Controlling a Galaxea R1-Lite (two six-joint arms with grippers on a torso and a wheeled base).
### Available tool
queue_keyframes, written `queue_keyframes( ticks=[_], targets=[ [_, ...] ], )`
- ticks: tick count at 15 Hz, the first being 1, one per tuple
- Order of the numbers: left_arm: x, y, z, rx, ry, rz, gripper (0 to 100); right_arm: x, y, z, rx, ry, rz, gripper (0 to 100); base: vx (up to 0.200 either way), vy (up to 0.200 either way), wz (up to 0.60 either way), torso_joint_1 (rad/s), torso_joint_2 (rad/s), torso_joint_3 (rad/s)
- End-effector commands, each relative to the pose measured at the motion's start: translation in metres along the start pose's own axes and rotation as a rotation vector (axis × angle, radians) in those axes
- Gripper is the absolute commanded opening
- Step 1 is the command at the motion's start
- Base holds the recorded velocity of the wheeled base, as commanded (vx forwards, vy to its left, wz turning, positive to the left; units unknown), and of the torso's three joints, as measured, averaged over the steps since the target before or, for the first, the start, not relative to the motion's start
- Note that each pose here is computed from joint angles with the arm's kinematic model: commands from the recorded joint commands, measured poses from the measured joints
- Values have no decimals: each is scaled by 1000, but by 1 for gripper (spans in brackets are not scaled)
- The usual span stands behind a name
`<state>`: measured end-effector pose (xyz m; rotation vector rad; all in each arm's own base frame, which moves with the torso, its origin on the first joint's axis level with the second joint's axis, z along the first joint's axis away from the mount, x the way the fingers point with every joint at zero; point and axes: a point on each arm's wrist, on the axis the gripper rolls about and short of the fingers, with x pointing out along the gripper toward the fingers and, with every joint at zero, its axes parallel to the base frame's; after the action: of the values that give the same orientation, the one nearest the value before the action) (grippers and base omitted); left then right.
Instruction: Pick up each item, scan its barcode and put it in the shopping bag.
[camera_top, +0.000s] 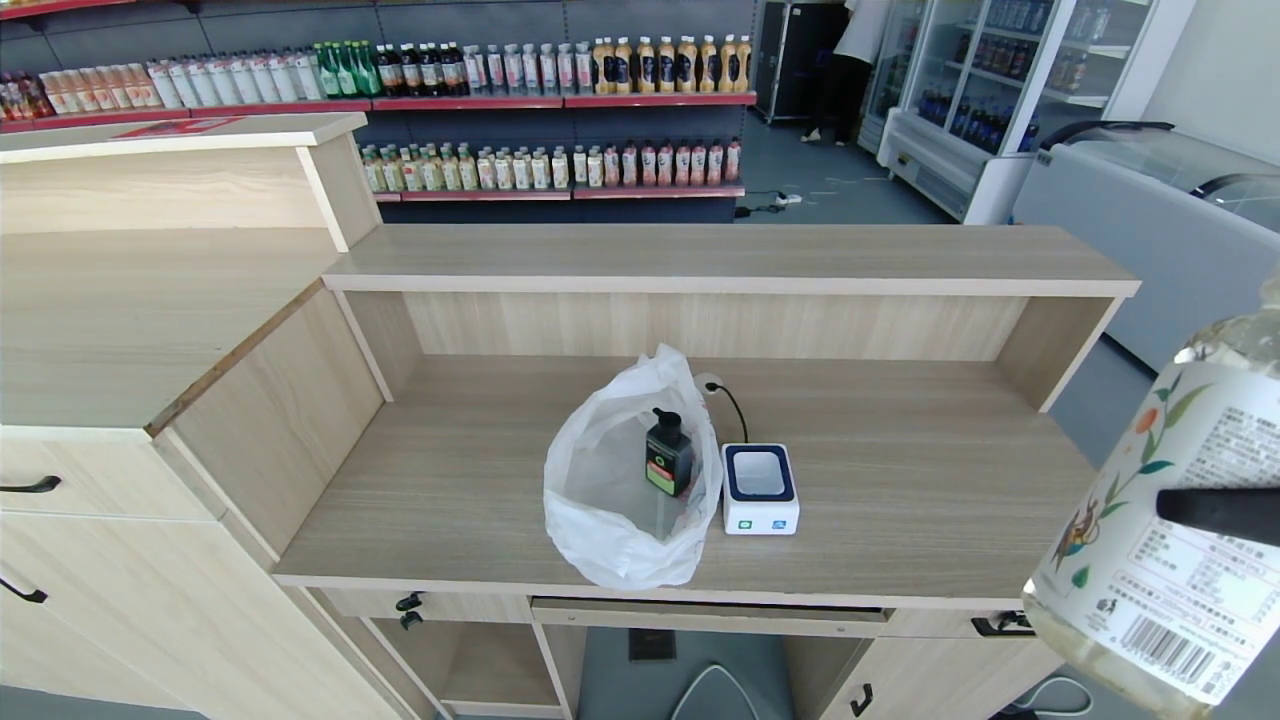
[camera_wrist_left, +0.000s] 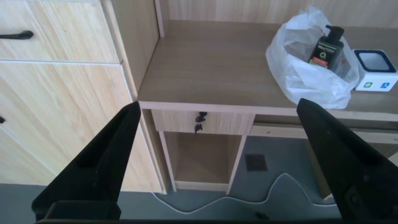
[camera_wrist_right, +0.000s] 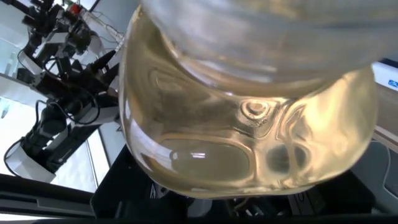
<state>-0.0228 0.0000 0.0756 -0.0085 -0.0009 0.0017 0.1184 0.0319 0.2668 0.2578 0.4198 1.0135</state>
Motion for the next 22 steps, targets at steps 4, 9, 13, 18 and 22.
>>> queue_keyframes(
  ticks=[4, 9, 13, 18, 22],
  targets=[
    [0, 0, 0, -1, -1, 0, 100, 0, 0, -1, 3, 2, -5, 0, 0, 0, 0, 0, 0, 0],
    [0, 0, 0, -1, -1, 0, 100, -1, -50, -3, -247, 61, -359, 0, 0, 0, 0, 0, 0, 0],
    [0, 0, 0, 1, -1, 0, 100, -32, -107, -9, -561, 238, -638, 0, 0, 0, 0, 0, 0, 0],
    [0, 0, 0, -1, -1, 0, 100, -66, -149, -7, -939, 367, -737, 0, 0, 0, 0, 0, 0, 0],
    [0, 0, 0, -1, -1, 0, 100, -65, -172, -9, -1071, 367, -739, 0, 0, 0, 450, 1, -2, 5]
  ],
)
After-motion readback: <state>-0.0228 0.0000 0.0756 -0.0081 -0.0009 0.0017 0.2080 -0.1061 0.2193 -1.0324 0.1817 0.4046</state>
